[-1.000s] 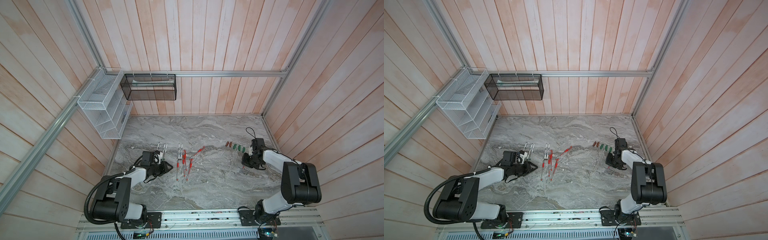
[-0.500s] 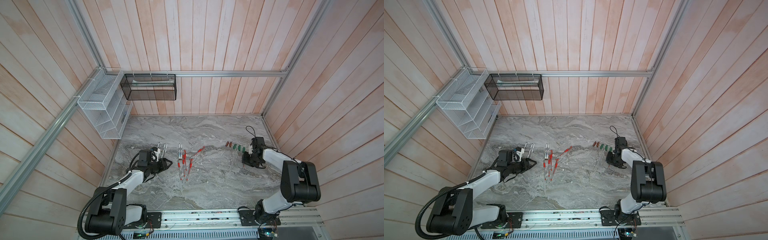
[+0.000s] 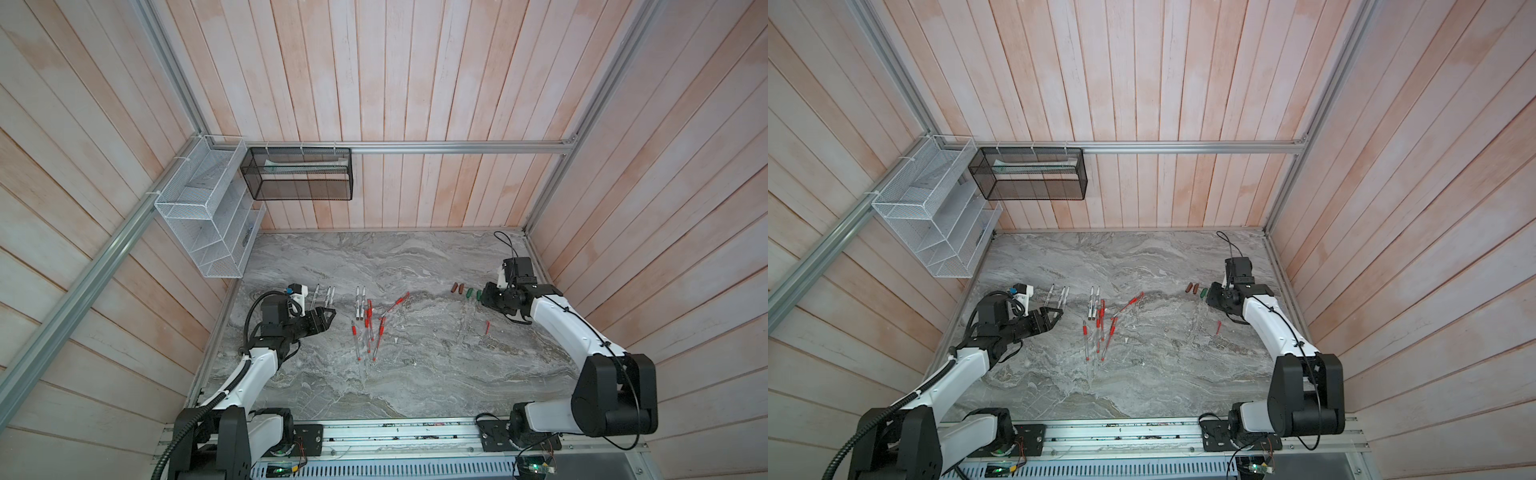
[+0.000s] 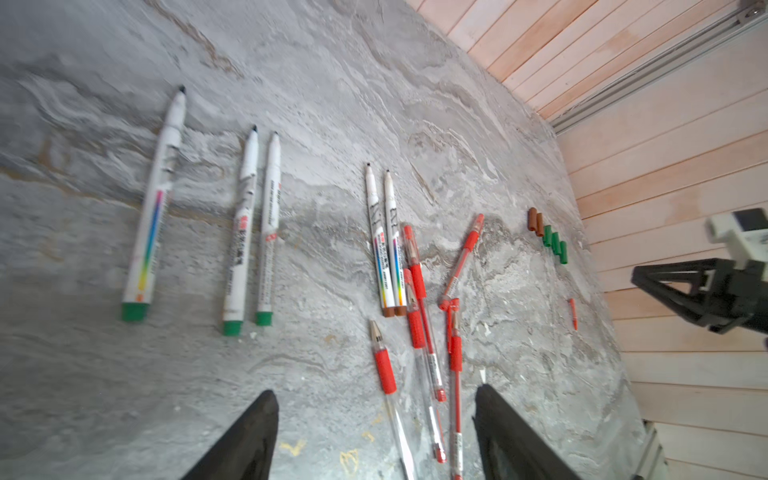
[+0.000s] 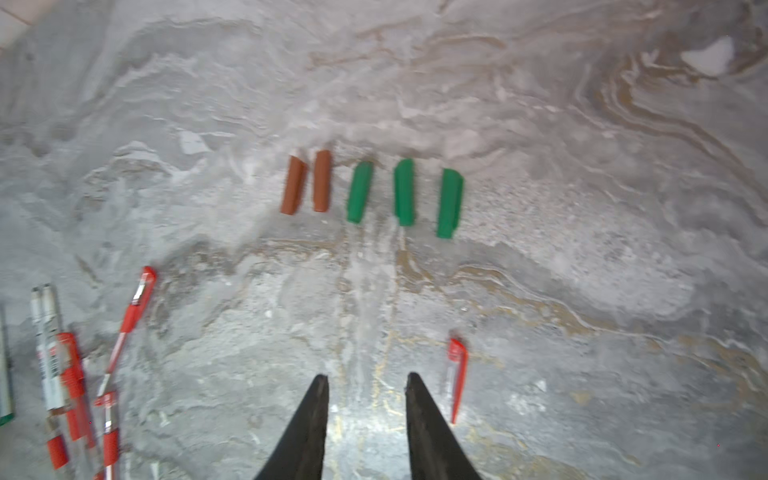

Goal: Remove pen caps from pens
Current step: Place the pen cap to the middle-right of the table, then pick up the pen from the center of the table.

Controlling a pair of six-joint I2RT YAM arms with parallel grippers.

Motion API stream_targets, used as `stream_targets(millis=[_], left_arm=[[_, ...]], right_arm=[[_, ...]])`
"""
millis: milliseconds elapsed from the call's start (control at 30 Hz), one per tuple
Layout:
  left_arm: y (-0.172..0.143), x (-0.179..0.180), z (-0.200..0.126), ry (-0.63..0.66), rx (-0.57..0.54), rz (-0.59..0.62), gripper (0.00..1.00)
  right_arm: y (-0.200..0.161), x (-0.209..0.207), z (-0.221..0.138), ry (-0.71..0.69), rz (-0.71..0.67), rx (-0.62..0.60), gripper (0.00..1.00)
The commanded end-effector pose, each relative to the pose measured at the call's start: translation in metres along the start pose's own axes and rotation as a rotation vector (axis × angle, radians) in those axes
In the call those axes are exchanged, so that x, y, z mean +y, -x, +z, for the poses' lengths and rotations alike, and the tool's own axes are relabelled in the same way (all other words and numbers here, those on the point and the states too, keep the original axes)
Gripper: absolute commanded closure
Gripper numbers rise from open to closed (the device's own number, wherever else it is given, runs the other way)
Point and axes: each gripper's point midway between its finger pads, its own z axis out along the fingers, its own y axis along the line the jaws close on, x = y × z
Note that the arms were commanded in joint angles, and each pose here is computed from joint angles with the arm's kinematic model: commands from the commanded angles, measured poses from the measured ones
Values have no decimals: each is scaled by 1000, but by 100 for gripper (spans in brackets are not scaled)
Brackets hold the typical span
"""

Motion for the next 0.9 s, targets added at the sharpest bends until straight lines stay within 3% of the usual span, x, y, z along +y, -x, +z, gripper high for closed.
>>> stream_targets(millis=[0,200,400,633,867], left_arm=[[27,-4,-12,12,-80,111,15],[45,-4,-24,52,-124,209,2],[51,0,-29,96,-132,261,0],[55,2,-31,120,-139,276,0],[58,6,-32,146,-144,313,0]], right_arm=[[-3,33,10,44,41,-6,67],[-20,111,40,140,9,34,67],[-38,171,62,185,-29,59,67],[-60,208,95,169,-58,98,67],[-78,219,126,128,-80,147,67]])
